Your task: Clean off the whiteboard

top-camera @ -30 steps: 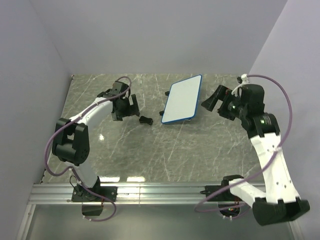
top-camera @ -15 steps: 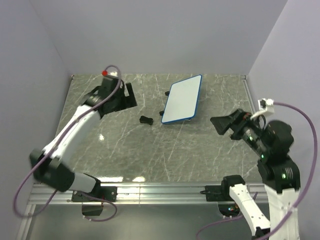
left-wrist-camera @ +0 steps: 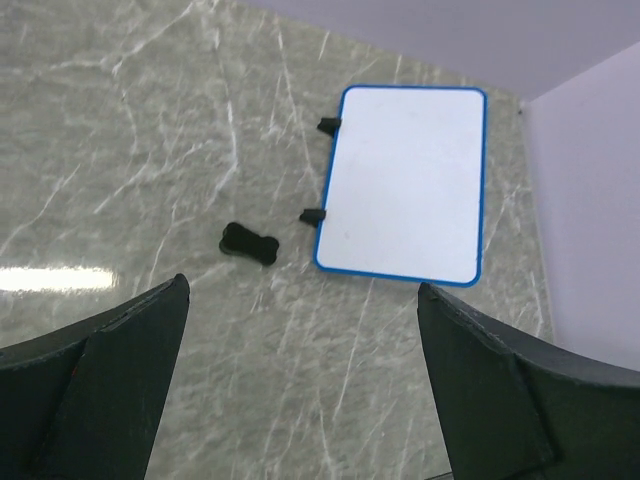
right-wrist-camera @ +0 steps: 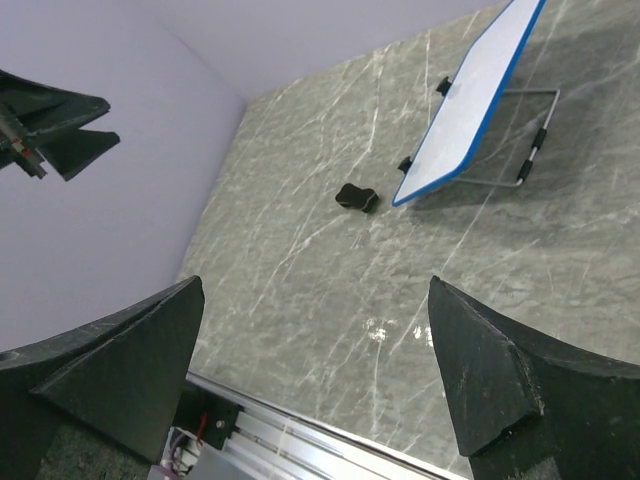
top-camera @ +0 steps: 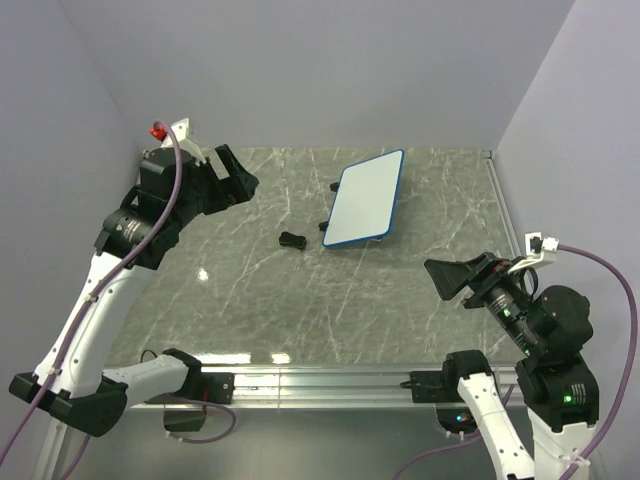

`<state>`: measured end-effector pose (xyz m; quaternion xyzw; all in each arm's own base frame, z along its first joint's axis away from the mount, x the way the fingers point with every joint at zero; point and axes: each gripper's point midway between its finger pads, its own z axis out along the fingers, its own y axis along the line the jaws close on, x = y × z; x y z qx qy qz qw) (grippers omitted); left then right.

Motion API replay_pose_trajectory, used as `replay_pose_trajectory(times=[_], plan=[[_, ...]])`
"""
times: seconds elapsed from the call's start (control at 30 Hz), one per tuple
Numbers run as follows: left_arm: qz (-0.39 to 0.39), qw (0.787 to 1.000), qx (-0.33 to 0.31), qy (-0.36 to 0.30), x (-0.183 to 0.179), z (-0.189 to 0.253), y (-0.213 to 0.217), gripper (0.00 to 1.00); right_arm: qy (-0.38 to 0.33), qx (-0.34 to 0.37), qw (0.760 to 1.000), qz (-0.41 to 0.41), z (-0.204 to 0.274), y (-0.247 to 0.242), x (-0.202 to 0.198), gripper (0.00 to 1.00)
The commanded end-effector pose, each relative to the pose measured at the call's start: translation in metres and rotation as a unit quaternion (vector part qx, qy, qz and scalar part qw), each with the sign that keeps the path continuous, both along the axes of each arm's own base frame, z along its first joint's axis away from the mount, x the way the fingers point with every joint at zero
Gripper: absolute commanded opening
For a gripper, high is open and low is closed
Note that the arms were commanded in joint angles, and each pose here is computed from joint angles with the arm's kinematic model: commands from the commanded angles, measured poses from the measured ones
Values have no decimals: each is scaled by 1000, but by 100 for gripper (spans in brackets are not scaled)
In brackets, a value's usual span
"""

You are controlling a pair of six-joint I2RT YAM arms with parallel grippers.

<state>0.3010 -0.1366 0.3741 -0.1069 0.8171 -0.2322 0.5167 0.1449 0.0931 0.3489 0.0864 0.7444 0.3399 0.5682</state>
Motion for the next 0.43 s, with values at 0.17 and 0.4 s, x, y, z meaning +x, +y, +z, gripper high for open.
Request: replay_pose_trajectory(times=[0.17,0.4], plan=[[4,1000,15,7,-10,0,8,99,13,-7,1000,14,-12,3,-6,100],[18,998,54,26,5,-14,13,100,26,-14,1000,9,-16,1,-5,100]])
